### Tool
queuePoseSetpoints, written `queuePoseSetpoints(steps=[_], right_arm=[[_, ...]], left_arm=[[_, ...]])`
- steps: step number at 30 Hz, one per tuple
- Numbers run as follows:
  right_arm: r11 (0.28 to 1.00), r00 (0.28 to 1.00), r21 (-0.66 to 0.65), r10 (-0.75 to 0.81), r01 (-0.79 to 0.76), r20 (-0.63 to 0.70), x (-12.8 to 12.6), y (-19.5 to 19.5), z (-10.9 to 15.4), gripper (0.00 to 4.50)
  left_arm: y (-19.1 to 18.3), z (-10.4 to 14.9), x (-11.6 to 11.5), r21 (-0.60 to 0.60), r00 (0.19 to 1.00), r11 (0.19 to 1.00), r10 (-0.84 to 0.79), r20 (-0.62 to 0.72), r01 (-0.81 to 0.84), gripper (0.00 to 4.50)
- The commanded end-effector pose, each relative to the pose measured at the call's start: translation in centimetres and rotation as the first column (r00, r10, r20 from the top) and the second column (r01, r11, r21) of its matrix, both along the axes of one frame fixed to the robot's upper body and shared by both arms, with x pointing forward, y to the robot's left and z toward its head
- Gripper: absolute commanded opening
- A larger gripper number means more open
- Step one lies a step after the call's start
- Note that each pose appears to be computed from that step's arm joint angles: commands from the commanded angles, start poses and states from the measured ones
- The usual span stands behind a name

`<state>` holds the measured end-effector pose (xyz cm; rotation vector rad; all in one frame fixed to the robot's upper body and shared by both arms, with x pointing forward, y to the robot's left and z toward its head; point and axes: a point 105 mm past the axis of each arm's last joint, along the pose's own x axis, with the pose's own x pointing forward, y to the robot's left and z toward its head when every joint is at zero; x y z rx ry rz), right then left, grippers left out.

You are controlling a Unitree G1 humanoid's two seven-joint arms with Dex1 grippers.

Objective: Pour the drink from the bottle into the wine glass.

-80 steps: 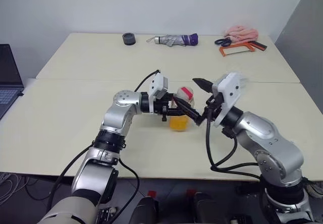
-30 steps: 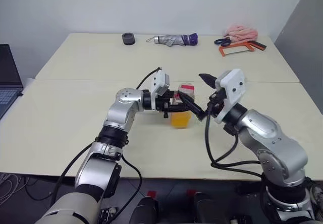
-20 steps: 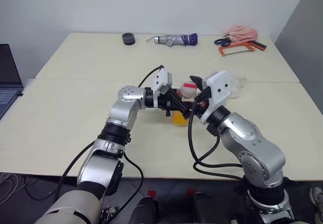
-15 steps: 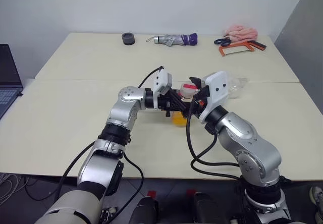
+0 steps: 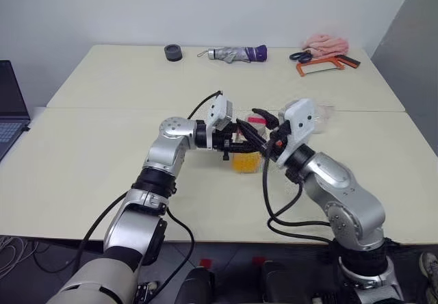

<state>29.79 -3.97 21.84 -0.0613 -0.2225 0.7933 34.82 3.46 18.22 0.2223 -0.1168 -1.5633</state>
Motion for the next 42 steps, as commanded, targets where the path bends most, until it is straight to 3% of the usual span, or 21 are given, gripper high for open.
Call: queuePoseSetpoints(steps=[1, 4, 8, 9, 12, 20, 31, 42], right_arm=[[0.922, 0.929, -0.131, 0.369, -0.365, 0.004, -2.0, 1.5, 0.1, 1.95], [0.864, 0.884, -0.188, 0.452, -0.467, -0.119, 0.7, -0.8, 0.6, 1.95], [0.894, 0.912, -0.182, 0.406, -0.410, -0.059, 1.9, -2.0, 2.1, 1.95], [0.897, 0.913, -0.173, 0.404, -0.406, -0.051, 1.7, -2.1, 2.3, 2.70], [0.909, 0.920, -0.142, 0.392, -0.391, -0.021, 0.4, -2.5, 2.8, 3.65], [0.963, 0.964, -0.111, 0.254, -0.245, 0.083, -1.8, -1.9, 3.4, 3.67], [0.987, 0.982, -0.156, 0.058, -0.030, 0.178, 0.1, -1.5, 3.1, 3.67], [0.992, 0.989, -0.118, -0.031, 0.049, 0.145, 0.3, -4.1, 3.1, 3.67]], left_arm=[[0.4, 1.7, -0.5, -0.002, 0.998, 0.999, -0.039, 0.038, 0.040, 1.80], [0.7, 1.7, -1.1, 0.036, 0.996, 0.996, -0.079, 0.052, 0.077, 1.80], [0.9, 2.3, -1.0, 0.015, 0.997, 0.999, -0.050, 0.057, 0.049, 1.79], [0.9, 2.3, -1.0, 0.013, 0.997, 0.999, -0.045, 0.056, 0.044, 1.79], [1.0, 2.3, -1.1, 0.007, 0.998, 1.000, -0.028, 0.051, 0.028, 1.79], [1.1, 2.5, -1.1, 0.003, 0.999, 1.000, -0.015, 0.049, 0.015, 1.79], [0.5, 2.4, -1.1, -0.002, 0.998, 1.000, -0.028, 0.047, 0.028, 1.79], [0.6, 2.2, -1.1, -0.005, 0.999, 1.000, -0.023, 0.045, 0.023, 1.79]])
